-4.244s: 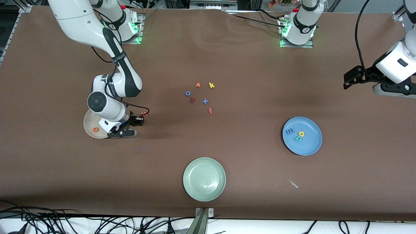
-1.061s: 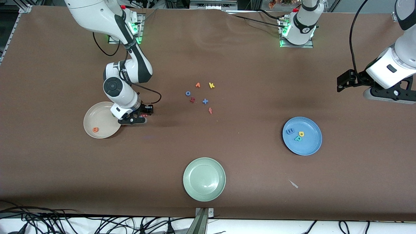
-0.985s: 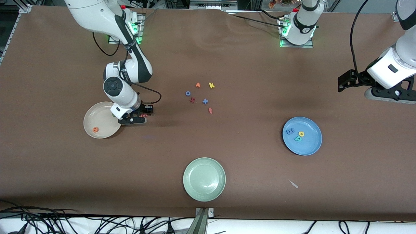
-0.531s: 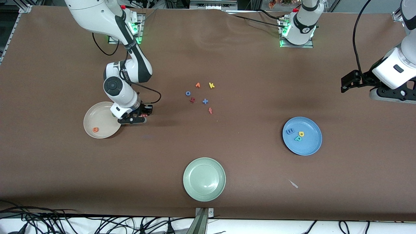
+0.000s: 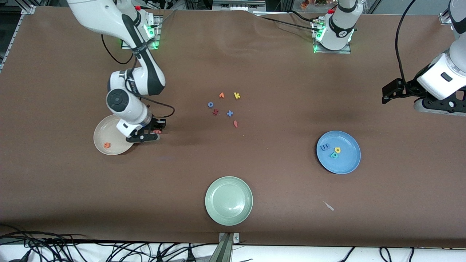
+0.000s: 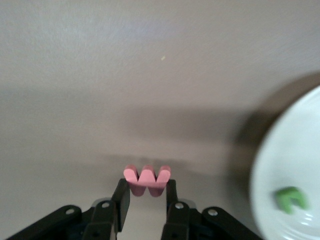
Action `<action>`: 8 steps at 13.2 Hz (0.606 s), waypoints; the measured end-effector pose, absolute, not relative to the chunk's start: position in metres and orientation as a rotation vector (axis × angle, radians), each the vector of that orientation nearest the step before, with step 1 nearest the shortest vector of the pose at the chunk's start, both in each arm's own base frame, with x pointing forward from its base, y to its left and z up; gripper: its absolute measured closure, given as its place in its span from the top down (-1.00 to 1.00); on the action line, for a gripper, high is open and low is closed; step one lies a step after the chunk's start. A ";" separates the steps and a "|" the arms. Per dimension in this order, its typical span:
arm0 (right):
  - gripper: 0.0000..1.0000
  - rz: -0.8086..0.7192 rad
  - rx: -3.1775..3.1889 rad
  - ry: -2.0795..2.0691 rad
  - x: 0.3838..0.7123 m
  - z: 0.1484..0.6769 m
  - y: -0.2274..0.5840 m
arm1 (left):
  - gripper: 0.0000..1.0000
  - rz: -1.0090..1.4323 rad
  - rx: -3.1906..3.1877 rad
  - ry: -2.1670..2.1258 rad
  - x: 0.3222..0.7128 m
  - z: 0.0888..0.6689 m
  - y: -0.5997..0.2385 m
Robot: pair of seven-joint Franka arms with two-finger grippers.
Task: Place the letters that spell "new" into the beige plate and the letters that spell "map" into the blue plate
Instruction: 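Drop the pink W onto the cream plate with the right gripper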
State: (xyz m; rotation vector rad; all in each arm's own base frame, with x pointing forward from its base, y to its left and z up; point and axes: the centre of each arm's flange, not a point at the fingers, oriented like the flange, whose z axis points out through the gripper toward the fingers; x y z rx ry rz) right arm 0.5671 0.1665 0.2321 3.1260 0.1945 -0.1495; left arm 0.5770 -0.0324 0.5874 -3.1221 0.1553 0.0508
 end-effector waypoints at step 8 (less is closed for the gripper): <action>-0.23 -0.213 3.089 0.440 0.585 0.284 0.043 | 1.00 0.058 -3.123 0.134 0.578 0.585 -0.025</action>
